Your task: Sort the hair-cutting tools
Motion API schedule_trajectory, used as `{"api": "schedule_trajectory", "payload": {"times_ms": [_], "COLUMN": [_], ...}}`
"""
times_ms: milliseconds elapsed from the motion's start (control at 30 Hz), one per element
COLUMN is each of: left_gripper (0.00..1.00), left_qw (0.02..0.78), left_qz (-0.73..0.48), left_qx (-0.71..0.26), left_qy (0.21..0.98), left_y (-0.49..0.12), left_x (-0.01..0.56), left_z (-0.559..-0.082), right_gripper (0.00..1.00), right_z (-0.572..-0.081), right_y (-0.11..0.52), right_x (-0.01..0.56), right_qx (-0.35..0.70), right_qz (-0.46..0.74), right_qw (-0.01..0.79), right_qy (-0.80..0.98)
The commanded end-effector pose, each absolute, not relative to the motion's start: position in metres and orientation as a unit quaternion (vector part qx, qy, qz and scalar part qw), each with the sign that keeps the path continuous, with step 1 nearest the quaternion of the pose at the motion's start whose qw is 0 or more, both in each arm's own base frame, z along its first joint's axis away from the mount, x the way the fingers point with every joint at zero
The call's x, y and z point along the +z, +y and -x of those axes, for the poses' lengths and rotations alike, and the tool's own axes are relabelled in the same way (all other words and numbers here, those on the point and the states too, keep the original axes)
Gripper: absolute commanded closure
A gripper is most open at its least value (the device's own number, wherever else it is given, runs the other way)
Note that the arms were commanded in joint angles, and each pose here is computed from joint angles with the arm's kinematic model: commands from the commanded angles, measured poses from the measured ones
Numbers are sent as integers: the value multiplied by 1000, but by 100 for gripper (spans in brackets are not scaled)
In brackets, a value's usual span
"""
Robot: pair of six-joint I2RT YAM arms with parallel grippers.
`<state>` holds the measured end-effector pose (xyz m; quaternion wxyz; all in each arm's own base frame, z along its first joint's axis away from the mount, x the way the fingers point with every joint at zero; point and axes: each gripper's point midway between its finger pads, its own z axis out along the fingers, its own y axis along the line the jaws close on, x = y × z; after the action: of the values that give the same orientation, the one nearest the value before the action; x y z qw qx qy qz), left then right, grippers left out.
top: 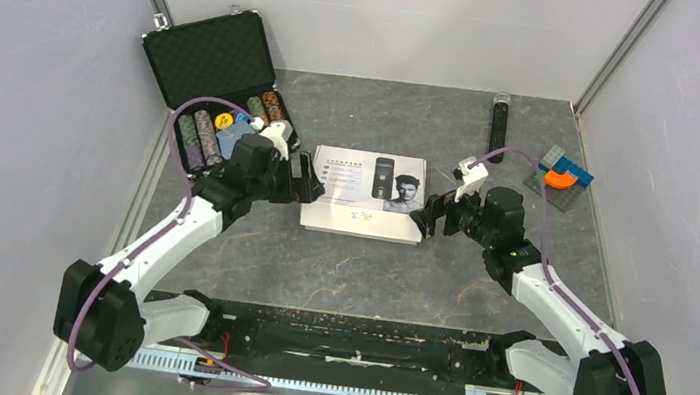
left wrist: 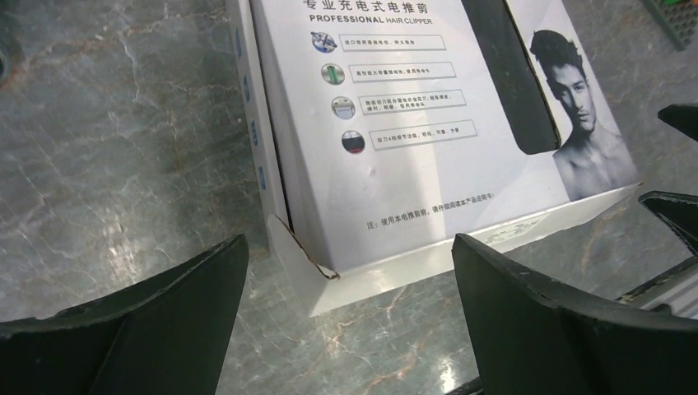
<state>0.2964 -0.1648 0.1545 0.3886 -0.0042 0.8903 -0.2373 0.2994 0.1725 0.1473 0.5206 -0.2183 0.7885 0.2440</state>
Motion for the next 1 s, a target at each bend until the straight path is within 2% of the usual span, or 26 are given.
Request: {"api": "schedule_trajectory", "payload": {"times_ms": [0,567,800,967], "left_gripper": [0,0,0,0], "left_qw": [398,366,369,356], "left_qz": [-82,-155,-212,-217], "left_qx": [-227,-224,-199,-221], "left_qy": [885,890,883,882], "left_y": [-171,-179,-178,-187], "left_x": [161,140,134,135], "left_z": [-304,-301,-299,-290], "right_gripper": [6,21,23,24], "right_z": [-297,-275,-270,-266], "right_y": [189,204,207,211], "right_x": [144,120,122,131], "right_qx": [283,345,357,377], "right_qz": [247,254,258,249], "right_qw": [511,447,439,433], "right_qy": [773,785,783,780]}}
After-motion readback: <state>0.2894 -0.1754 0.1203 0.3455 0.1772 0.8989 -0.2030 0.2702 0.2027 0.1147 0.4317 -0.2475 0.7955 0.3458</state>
